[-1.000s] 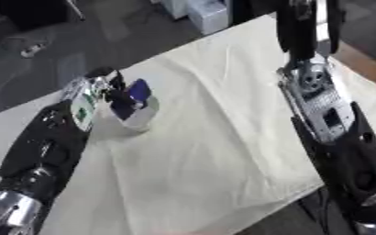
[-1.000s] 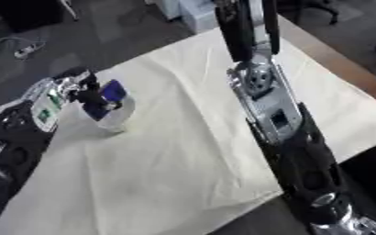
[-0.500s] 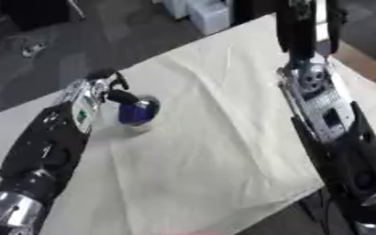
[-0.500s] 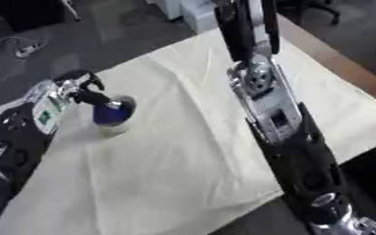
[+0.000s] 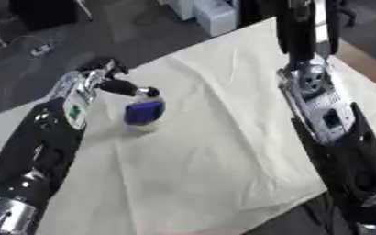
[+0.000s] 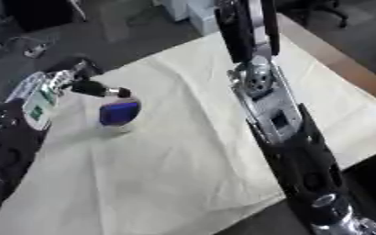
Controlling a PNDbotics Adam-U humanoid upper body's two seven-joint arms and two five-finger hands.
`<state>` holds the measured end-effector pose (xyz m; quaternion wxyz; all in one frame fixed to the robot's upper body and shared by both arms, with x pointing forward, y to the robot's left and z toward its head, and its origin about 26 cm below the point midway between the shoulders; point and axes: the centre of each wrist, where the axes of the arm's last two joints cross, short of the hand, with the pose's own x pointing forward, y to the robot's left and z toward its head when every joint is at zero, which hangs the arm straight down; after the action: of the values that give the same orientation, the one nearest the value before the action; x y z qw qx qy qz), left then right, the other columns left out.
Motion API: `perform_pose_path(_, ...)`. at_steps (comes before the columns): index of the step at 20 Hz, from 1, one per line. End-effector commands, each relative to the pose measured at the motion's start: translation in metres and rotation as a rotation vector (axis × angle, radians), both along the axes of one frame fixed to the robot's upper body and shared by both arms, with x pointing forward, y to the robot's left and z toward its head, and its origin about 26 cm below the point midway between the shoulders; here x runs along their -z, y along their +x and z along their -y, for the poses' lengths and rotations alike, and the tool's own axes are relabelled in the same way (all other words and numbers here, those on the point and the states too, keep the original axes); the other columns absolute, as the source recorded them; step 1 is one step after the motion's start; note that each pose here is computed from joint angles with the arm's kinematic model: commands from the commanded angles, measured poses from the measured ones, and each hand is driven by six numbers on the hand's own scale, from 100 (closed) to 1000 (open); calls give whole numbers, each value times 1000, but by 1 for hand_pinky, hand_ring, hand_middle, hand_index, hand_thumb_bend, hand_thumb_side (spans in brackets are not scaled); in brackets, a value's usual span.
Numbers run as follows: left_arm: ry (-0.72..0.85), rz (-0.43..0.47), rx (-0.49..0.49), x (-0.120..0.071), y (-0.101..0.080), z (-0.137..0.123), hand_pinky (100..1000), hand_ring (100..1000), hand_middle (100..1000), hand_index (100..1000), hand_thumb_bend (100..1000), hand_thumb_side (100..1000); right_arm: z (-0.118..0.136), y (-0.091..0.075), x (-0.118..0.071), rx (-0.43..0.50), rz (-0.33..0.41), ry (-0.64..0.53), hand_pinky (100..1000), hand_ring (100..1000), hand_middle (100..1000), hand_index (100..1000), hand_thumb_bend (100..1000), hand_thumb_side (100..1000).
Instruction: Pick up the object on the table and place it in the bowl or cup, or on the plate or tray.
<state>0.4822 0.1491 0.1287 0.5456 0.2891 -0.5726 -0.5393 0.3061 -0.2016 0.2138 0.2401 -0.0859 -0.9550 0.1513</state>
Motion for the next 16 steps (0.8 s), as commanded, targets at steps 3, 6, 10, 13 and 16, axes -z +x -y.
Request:
perform_pose_path(3,-85,206,20,-57,-12,-33,553,737,880,771,837,682,7,-2,-4,31,14,-24,517,543,552,667,100,902)
perform_pose_path(6,-203,334,2,-70,-37,-53,521,711,863,758,815,662,11,-2,-2,51,9,-26,517,543,552,667,100,902)
perform_pose_path(10,-386,541,-44,-67,-83,-72,472,655,816,729,772,660,16,-3,1,75,0,-27,516,542,552,667,100,906)
perform_pose_path(13,-508,678,-77,-54,-115,-77,417,552,706,681,740,646,18,-3,3,87,-7,-41,516,542,552,667,100,914)
perform_pose_path(16,-634,730,-69,-31,-141,-74,319,422,569,637,697,641,20,-4,4,87,-1,-50,514,537,547,659,100,906)
